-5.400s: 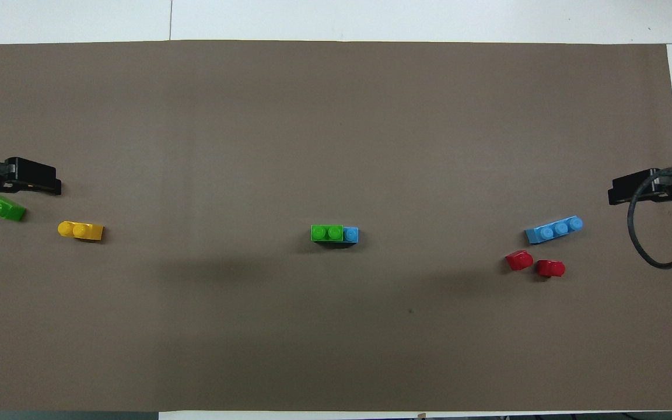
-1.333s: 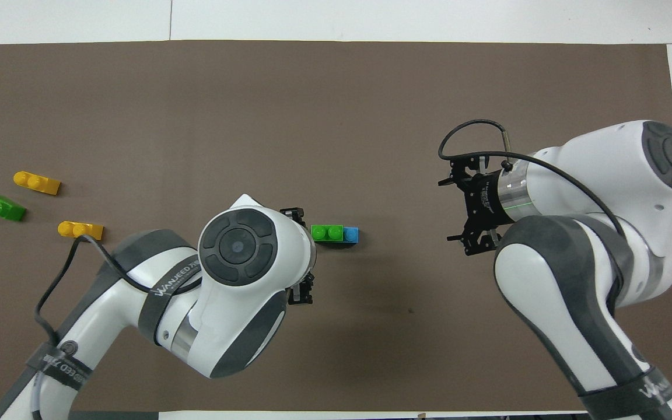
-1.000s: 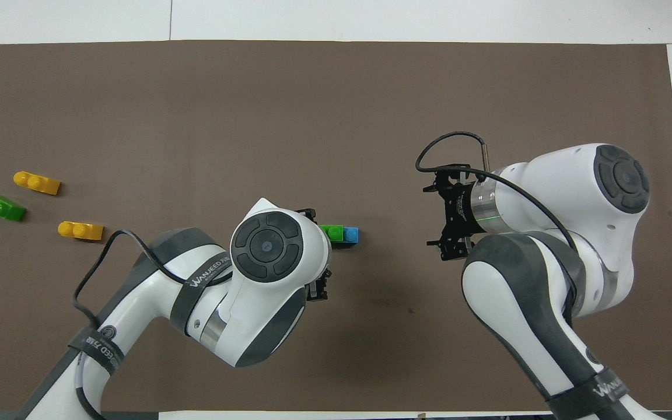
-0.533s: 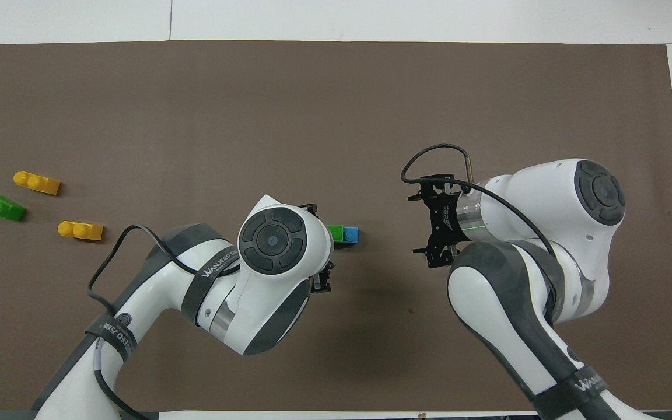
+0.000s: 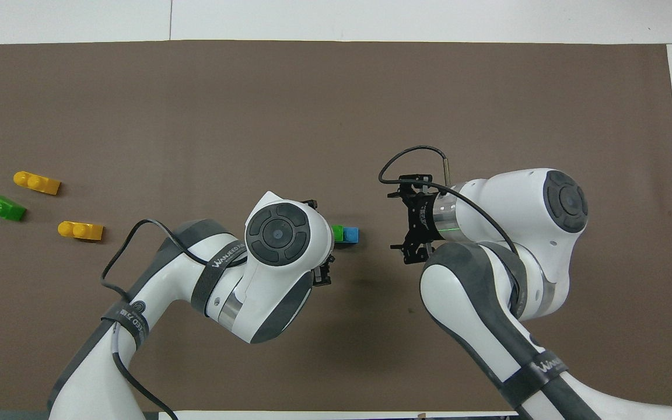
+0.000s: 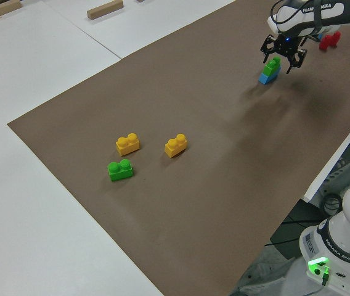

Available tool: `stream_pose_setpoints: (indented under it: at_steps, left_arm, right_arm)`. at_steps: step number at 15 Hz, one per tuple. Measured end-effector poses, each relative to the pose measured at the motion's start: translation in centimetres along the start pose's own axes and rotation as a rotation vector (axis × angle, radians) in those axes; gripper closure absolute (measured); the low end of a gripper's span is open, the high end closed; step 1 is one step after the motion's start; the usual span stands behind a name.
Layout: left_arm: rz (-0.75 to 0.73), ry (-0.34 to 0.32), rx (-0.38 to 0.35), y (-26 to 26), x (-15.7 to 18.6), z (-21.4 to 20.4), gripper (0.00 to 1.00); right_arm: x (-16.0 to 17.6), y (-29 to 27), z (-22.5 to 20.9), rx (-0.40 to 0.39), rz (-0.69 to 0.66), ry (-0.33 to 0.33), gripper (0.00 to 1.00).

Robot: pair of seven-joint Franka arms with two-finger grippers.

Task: Remove green block with left arm and hold with right
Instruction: 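Grasp the blue brick with the right gripper while the left gripper holds green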

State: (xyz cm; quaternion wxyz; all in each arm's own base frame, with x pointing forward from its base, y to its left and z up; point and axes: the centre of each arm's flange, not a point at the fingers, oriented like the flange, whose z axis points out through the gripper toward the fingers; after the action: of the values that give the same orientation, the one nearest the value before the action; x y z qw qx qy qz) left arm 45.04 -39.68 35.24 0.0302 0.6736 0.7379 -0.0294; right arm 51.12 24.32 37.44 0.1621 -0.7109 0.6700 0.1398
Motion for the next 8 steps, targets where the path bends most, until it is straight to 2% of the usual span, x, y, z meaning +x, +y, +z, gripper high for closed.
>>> stream_pose_setpoints:
  at_steps: [8]
  left_arm:
    - [0.003, 0.003, 0.001, 0.0, -0.1, 0.3, 0.00]
  right_arm:
    - [-0.4, 0.9, 3.3, -0.036, -0.015, -0.016, 0.00]
